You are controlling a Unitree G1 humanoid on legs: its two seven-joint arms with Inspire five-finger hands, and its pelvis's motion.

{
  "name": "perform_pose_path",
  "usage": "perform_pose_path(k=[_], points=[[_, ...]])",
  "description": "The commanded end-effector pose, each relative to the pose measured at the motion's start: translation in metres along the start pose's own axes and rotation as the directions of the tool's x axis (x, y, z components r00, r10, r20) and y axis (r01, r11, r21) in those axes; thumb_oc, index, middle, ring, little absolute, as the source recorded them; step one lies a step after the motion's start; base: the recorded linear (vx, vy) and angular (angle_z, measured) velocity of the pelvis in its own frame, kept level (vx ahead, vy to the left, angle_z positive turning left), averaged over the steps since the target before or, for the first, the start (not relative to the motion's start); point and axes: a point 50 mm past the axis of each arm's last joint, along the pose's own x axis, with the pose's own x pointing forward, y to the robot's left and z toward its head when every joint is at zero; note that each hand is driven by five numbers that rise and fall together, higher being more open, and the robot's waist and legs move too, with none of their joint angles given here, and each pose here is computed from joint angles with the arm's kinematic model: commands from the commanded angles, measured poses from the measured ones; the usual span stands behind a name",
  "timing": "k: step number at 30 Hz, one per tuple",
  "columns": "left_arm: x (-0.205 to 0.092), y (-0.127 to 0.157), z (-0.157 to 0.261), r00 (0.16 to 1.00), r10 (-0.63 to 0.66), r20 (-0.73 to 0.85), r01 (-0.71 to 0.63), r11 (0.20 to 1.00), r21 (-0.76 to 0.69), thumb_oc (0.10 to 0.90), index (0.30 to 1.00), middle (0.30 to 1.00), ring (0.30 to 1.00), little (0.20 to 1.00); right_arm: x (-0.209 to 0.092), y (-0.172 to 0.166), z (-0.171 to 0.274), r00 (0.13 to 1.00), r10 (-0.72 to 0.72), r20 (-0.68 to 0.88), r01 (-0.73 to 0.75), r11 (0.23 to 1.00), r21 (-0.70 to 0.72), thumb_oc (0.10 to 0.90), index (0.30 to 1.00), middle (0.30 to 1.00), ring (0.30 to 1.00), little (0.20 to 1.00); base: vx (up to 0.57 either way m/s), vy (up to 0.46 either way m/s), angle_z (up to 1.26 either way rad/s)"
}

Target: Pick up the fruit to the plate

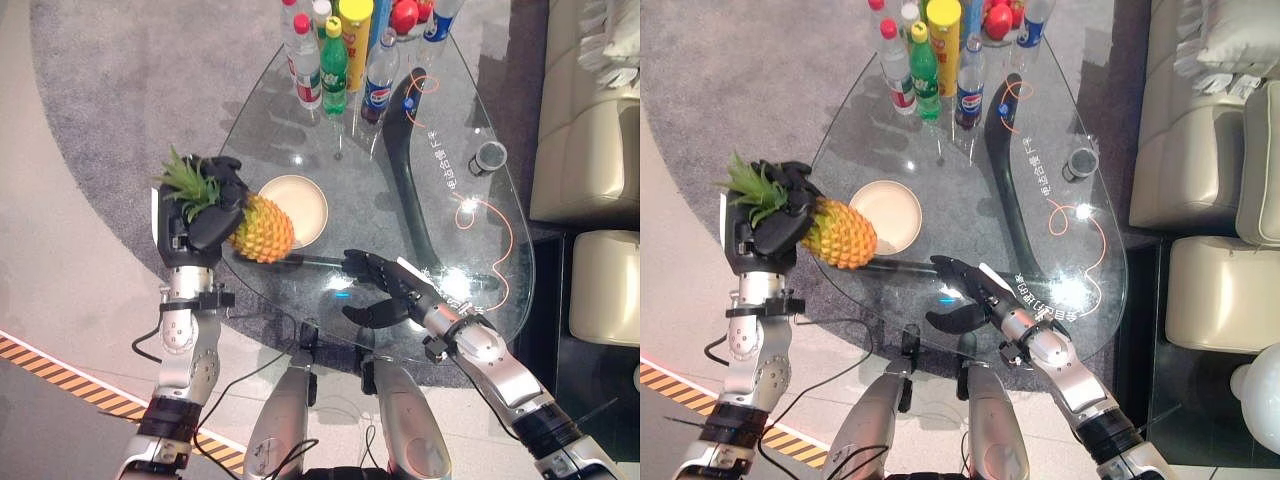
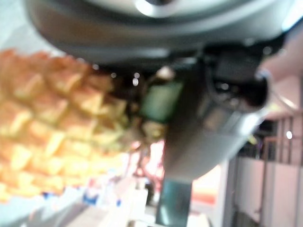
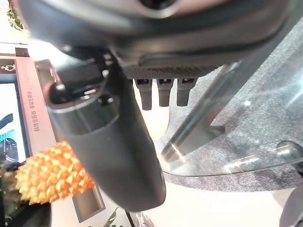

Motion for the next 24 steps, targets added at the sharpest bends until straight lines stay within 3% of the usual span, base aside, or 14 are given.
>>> perform_pose_path(k=[1,10,19,24], points=[[0.031,-0.012,0.063,0.915,-0.024,0.403,0.012,0.999,0.033,0.100,0.300,0.300,0.300,0.200,0.012,0.011,0.039,0.981,0.078,0.176,-0.081,0.997,0.008,0.800,0.900,0.900,0.900,0.900,-0.02,0.044,-0.12],[0.048,-0.027,0.070,0.866,-0.015,0.499,-0.045,0.993,0.108,0.100,0.300,0.300,0.300,0.200,0.026,0.033,0.039,0.960,0.261,0.103,-0.267,0.962,0.050,0.800,0.900,0.900,0.900,0.900,-0.02,0.051,-0.02],[0.063,-0.032,0.073,0.824,0.060,0.563,-0.142,0.985,0.102,0.100,0.300,0.300,0.300,0.200,0.031,0.049,0.027,0.874,0.485,-0.016,-0.480,0.869,0.123,0.800,0.900,0.900,0.900,0.900,-0.02,0.052,-0.07],[0.069,-0.038,0.073,0.820,0.063,0.569,-0.140,0.986,0.093,0.100,0.300,0.300,0.300,0.200,0.034,0.051,0.027,0.862,0.506,-0.028,-0.499,0.857,0.132,0.800,0.900,0.900,0.900,0.900,0.00,0.006,-0.01]])
